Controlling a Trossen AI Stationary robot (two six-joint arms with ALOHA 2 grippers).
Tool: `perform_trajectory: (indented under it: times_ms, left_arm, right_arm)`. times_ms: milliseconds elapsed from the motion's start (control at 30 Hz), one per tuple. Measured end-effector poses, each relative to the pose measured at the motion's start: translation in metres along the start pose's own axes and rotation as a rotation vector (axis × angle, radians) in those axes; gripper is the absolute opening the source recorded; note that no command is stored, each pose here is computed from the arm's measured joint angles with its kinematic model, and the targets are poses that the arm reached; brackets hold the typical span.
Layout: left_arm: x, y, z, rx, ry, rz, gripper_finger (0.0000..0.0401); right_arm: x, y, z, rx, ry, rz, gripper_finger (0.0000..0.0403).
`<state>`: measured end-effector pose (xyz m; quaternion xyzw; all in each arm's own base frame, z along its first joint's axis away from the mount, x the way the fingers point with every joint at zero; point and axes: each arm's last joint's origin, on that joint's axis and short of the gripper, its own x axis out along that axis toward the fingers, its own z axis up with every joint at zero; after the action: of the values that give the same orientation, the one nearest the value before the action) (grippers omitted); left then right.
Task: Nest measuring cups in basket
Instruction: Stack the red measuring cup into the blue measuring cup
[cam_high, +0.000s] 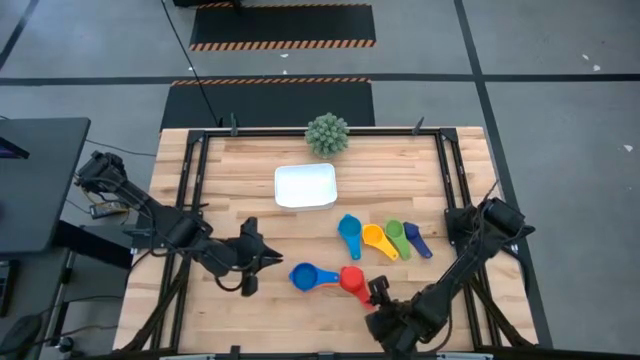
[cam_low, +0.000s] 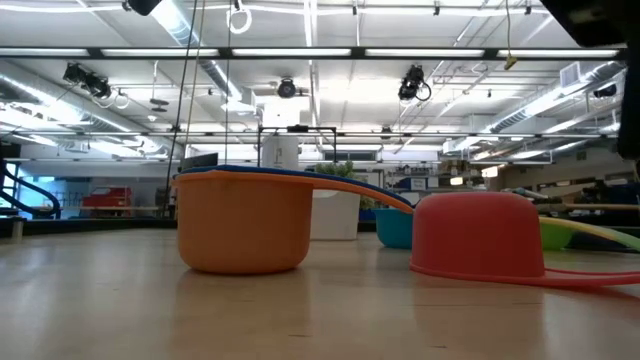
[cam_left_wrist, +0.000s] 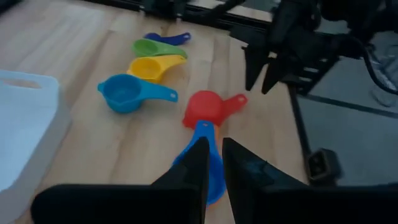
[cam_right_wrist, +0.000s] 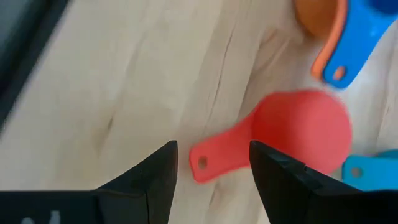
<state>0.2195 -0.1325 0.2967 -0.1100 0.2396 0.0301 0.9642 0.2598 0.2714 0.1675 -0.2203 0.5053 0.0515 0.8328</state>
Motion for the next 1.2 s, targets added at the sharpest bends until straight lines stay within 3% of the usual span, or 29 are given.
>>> perform_trajectory:
  times_ms: [500, 833, 1200]
  left_arm:
    - [0.0, 0.001, 0.002, -0.068, -0.052, 0.057, 0.005]
    - [0.0, 0.001, 0.002, -0.089, -0.053, 0.057, 0.005]
    - [0.0, 0.001, 0.002, -0.088, -0.054, 0.06, 0.005]
  right_arm:
    - [0.022, 0.004, -0.03, -0.024, 0.03, -0.028, 0.0206]
    - [0.031, 0.005, -0.03, -0.1, -0.027, -0.083, 0.0204]
    - [0.043, 0.014, -0.031, -0.158, -0.042, -0.104, 0.0159]
